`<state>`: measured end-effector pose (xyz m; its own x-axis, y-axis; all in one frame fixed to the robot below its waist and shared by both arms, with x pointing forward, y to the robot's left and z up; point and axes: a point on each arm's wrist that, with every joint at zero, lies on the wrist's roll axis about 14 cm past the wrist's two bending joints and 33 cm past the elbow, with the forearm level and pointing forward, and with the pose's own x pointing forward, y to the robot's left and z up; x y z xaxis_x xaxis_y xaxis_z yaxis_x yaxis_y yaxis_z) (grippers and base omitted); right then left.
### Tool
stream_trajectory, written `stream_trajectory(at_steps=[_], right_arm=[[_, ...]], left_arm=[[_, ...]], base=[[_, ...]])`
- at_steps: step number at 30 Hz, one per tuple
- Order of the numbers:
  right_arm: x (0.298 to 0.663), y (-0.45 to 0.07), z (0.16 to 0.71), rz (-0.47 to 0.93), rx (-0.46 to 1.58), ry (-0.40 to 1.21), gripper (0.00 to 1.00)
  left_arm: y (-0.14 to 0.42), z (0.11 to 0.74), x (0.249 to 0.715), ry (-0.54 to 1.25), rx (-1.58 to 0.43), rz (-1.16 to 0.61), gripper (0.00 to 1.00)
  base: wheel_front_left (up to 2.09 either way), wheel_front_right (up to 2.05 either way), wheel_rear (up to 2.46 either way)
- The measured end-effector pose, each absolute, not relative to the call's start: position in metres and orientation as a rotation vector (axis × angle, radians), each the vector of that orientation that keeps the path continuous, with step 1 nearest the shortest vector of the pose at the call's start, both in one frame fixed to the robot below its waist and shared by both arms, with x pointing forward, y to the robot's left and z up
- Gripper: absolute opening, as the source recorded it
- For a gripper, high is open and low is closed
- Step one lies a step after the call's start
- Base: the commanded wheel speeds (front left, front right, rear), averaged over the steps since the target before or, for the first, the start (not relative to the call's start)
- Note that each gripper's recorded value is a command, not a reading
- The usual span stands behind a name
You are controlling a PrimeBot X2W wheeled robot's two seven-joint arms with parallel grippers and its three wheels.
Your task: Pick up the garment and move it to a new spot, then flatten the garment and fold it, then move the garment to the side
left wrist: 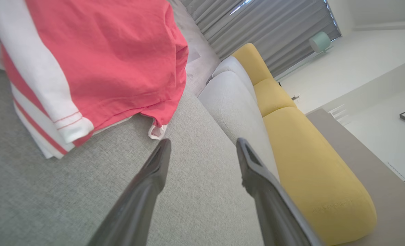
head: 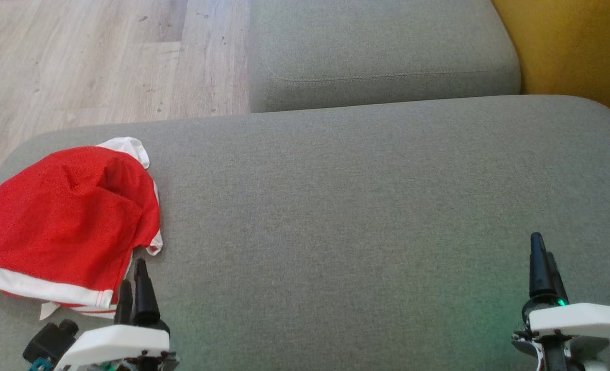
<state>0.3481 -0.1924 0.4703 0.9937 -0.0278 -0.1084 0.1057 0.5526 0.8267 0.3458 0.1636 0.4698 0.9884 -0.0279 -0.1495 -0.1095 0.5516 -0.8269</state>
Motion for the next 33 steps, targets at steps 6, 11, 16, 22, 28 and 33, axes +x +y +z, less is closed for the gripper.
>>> stream_trajectory(at_steps=[6, 11, 16, 22, 28, 33], right_arm=[[0.344, -0.191, 0.47, -0.073, 0.912, 0.084, 1.0], [0.345, -0.188, 0.476, -0.053, 0.85, 0.068, 1.0], [0.346, -0.183, 0.481, -0.028, 0.784, 0.055, 1.0], [0.343, -0.178, 0.48, -0.008, 0.689, 0.057, 1.0], [0.343, -0.175, 0.487, 0.014, 0.614, 0.035, 1.0], [0.344, -0.175, 0.492, 0.022, 0.565, 0.012, 1.0]], left_arm=[[0.162, 0.469, 0.342, 0.149, -0.912, 0.046, 1.0], [0.159, 0.475, 0.342, 0.13, -0.843, 0.028, 1.0], [0.157, 0.479, 0.341, 0.113, -0.782, 0.021, 1.0], [0.151, 0.484, 0.34, 0.093, -0.681, -0.005, 1.0], [0.144, 0.493, 0.34, 0.063, -0.595, -0.034, 1.0], [0.142, 0.497, 0.341, 0.042, -0.545, -0.04, 1.0]], base=[[0.0, 0.0, 0.0], [0.0, 0.0, 0.0], [0.0, 0.0, 0.0], [0.0, 0.0, 0.0], [0.0, 0.0, 0.0], [0.0, 0.0, 0.0]])
